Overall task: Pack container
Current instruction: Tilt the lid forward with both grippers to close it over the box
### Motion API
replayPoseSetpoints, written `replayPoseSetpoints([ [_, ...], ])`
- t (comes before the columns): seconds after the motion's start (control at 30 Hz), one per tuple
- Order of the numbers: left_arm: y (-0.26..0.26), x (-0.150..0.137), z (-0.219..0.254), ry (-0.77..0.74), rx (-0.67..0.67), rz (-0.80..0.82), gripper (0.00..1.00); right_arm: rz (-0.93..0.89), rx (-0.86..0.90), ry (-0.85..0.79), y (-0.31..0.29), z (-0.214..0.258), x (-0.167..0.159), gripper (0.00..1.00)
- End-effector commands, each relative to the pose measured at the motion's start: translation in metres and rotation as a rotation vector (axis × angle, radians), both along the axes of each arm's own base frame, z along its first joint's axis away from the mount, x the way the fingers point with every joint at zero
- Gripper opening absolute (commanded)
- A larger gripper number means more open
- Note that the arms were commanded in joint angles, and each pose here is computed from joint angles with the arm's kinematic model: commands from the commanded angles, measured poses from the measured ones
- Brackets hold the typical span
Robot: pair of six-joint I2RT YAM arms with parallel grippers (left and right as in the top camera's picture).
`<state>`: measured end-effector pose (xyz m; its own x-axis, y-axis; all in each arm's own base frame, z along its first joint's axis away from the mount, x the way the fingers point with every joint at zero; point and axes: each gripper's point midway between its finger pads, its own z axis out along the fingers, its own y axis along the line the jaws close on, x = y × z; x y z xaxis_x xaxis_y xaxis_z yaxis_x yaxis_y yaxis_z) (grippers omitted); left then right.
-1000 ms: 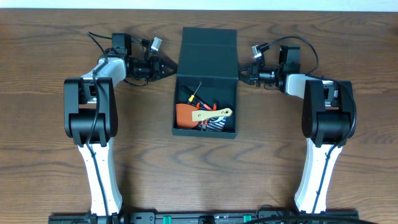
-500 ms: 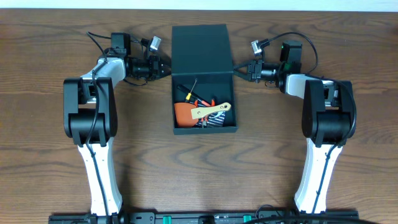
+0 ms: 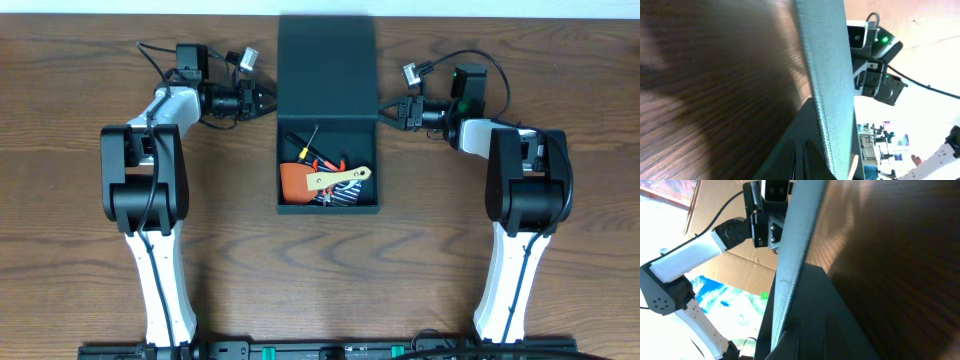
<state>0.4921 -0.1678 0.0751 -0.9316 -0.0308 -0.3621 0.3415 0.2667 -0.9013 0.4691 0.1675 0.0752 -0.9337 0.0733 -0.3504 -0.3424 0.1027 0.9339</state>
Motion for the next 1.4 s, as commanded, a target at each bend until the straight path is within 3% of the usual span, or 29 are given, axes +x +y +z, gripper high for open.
replayPoseSetpoints([
  [0.0,-0.003,0.002,0.021,-0.032,-0.053,-0.028,0.06,0.045,0.034,0.000,0.000,0.004,-0.006,0.01],
  [0.67,-0.007,-0.011,0.072,-0.112,-0.188,-0.116,0.06,0.011,0.044,-0.011,-0.020,0.010,0.001,0.01],
  [1.0,-0.007,-0.014,0.102,-0.183,-0.184,-0.122,0.06,0.027,0.057,-0.025,-0.021,0.020,0.003,0.01],
  [1.37,-0.007,-0.013,0.102,-0.174,-0.175,-0.114,0.06,0.035,0.062,-0.049,-0.023,0.028,0.005,0.01],
])
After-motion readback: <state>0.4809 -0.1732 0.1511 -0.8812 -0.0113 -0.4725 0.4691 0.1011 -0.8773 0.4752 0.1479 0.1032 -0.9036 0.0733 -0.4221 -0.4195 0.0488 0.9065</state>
